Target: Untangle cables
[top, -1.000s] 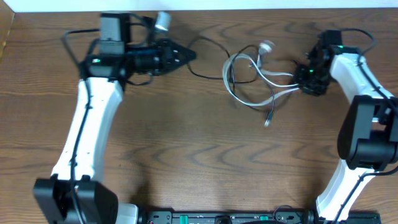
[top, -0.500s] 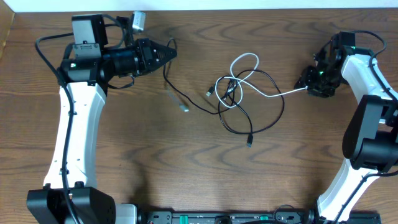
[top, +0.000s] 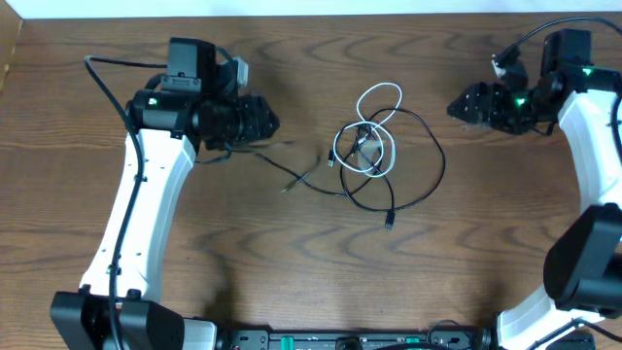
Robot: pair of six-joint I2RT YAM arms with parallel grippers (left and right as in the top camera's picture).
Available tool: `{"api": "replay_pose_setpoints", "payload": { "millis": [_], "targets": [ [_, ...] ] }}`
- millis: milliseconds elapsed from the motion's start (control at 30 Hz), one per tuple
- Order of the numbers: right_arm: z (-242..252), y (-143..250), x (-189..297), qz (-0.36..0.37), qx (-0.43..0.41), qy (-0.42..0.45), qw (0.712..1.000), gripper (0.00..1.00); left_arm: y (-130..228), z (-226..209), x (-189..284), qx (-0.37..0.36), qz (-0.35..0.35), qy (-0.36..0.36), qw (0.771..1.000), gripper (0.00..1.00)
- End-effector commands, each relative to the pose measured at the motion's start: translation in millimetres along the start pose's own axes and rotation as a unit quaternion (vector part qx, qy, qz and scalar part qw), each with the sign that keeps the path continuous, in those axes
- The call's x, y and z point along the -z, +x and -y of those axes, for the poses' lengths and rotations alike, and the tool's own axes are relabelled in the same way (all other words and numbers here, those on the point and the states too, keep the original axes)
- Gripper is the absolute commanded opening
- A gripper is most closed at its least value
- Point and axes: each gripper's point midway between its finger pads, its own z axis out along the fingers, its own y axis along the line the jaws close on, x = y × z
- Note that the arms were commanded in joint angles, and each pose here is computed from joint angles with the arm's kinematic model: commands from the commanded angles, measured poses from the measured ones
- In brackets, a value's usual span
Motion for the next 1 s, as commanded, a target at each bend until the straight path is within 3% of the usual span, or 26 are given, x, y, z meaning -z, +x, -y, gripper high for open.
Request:
{"api": "replay_pose_setpoints", "payload": {
  "millis": [0, 167, 333, 567, 733, 967],
  "targets": [
    [35.3, 9.7, -3.0, -0.017, -0.050, 0.128, 0.990, 0.93, -1.8, -23.4, 7.5, -0.021, 0.017, -0.084, 0.996, 0.90],
    [33.6, 12.8, -5.5, -0.024, -0.042, 0.141, 0.989, 0.97, 11.6, 7.3, -14.1, -0.092, -0.022, -0.032, 0.995, 0.93],
    [31.6, 12.7, -6.4, -0.024, -0.040, 0.138, 0.989, 0.95, 10.9, 35.2, -48.3, -0.110, -0.026, -0.013, 0.993, 0.86],
    [30.1, 13.0, -7.3, -0.025, -0.036, 0.138, 0.989, 0.93, 9.1, 76.9, -123.8, -0.181, -0.022, 0.020, 0.983, 0.84],
    [29.8, 13.4, -7.6, -0.026, -0.036, 0.138, 0.989, 0.92, 5.9, 97.8, -176.5, -0.307, 0.000, 0.043, 0.951, 0.85],
    [23.6, 15.7, -12.6, -0.030, -0.027, 0.136, 0.990, 0.92, -19.2, 124.0, -213.7, -0.303, 0.073, 0.076, 0.947, 0.84]
  ]
}}
